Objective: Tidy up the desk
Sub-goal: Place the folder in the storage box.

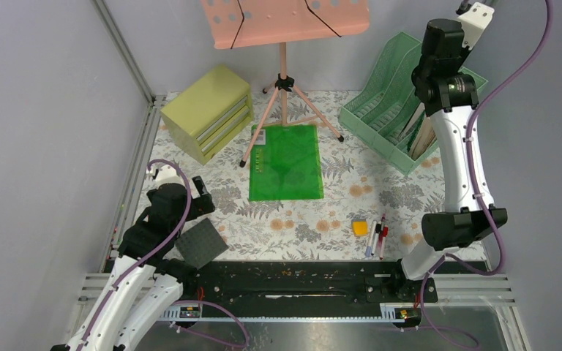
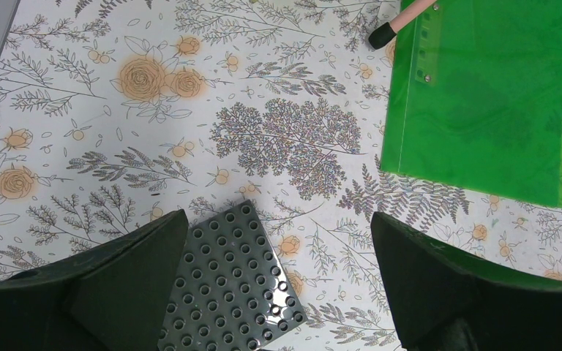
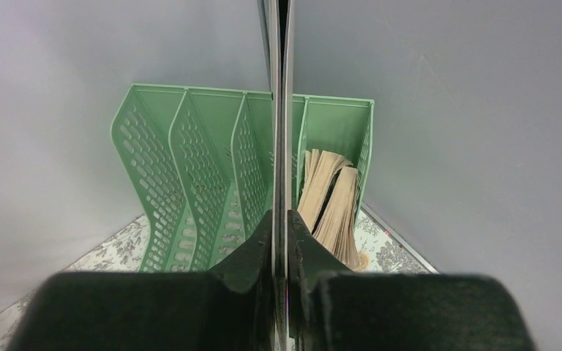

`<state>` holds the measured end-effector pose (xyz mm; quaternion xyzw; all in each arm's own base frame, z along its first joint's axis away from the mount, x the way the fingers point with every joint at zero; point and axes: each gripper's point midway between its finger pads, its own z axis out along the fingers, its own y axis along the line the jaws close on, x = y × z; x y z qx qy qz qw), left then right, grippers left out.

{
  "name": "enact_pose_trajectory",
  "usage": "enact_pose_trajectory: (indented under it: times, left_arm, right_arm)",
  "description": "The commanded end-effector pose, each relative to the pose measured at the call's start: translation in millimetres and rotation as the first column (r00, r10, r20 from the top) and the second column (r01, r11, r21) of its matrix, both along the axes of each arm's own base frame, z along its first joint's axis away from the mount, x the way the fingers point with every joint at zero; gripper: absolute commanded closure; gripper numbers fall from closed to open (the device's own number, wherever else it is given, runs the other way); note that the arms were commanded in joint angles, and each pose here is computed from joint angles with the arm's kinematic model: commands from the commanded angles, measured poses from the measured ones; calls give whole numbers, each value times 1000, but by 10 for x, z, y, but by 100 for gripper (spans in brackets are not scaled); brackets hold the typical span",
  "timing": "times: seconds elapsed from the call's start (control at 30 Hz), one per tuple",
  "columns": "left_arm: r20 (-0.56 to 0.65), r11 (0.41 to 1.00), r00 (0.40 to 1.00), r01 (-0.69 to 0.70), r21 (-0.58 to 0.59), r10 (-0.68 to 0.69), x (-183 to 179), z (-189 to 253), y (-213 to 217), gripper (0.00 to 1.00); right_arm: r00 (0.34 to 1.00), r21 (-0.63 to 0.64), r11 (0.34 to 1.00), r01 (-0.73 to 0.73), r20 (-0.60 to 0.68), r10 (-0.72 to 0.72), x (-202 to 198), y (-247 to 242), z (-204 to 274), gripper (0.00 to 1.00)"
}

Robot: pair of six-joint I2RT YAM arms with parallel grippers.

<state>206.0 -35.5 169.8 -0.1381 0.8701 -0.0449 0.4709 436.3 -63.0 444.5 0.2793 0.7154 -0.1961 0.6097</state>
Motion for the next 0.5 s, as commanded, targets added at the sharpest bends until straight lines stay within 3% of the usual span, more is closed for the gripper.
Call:
enact_pose_trajectory:
  times: [0.0, 0.2, 0.47]
  left_arm:
    - [44, 999, 999, 11, -38, -9, 44, 176, -54, 1]
    - [37, 999, 999, 14, -36, -12, 48, 160, -62, 1]
    - [27, 999, 1000, 14, -34, -14, 57, 142, -69, 1]
  right_arm:
    - [987, 34, 999, 1, 158, -6, 128, -40, 352, 100]
    - [991, 7, 1000, -22, 129, 21, 382, -30, 180, 100]
    - [938, -108, 986, -125, 310, 153, 460, 95, 195, 100]
